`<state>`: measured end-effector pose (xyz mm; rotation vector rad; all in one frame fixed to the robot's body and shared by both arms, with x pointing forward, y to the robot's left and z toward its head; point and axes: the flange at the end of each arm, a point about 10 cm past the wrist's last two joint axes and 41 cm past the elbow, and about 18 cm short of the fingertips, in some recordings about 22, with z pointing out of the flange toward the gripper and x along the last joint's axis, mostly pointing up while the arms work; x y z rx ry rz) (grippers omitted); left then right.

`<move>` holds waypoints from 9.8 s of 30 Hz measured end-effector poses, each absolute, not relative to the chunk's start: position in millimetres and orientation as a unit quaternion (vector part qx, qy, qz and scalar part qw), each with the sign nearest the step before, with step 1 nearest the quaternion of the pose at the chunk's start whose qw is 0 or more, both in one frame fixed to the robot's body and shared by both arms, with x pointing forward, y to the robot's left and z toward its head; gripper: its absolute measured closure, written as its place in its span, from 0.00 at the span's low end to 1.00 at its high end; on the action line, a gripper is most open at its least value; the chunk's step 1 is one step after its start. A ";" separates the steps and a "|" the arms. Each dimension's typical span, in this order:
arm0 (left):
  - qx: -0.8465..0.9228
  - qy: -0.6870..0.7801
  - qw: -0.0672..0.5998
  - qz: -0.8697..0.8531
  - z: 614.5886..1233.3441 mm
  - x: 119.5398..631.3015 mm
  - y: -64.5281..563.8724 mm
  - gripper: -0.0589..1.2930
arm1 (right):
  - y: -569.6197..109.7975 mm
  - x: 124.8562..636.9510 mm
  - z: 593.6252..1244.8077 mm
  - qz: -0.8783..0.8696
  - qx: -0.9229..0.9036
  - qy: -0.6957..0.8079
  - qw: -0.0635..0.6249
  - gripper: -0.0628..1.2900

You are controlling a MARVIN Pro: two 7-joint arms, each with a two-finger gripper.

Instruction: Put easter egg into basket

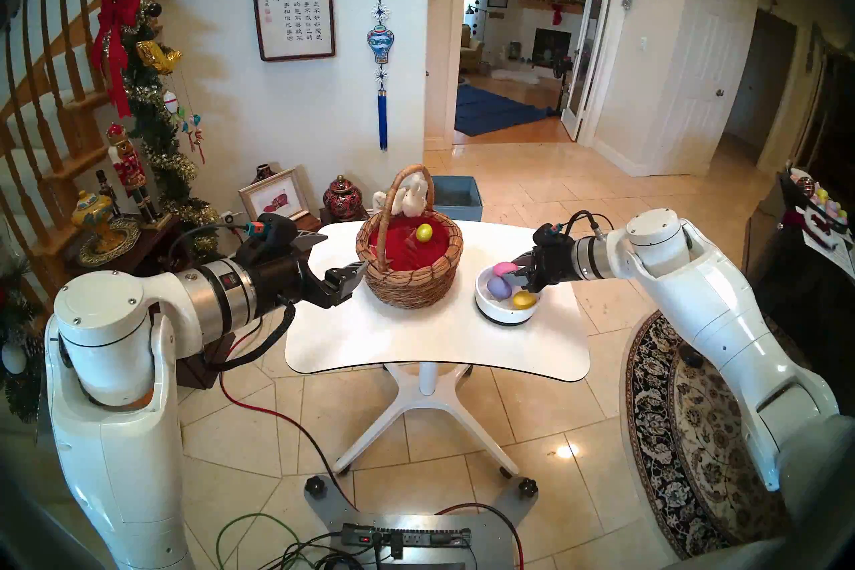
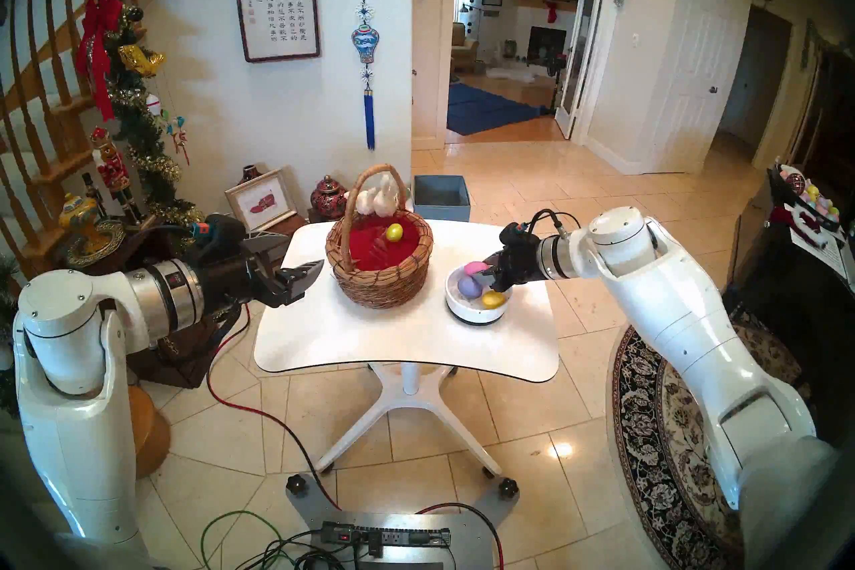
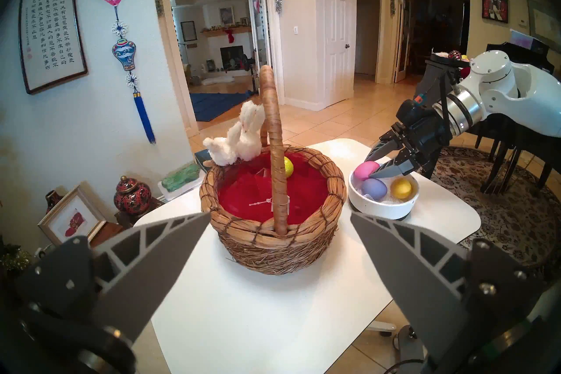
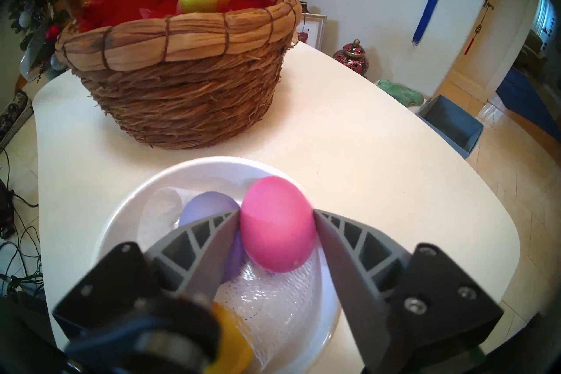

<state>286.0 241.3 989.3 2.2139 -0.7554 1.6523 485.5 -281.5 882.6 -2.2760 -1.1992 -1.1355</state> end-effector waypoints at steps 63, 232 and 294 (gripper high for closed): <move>0.766 -0.261 0.138 0.571 989.2 286.0 241.4 0.02 | -176.2 496.8 975.2 -0.450 -0.697 -0.522 0.198 0.55; 0.766 -0.261 0.138 0.571 989.2 286.0 241.4 0.02 | -260.7 447.8 883.7 -0.376 -0.815 -0.407 0.173 0.06; 0.766 -0.261 0.138 0.571 989.2 286.0 241.4 0.02 | -256.2 444.0 963.4 -0.418 -0.779 -0.449 0.134 0.70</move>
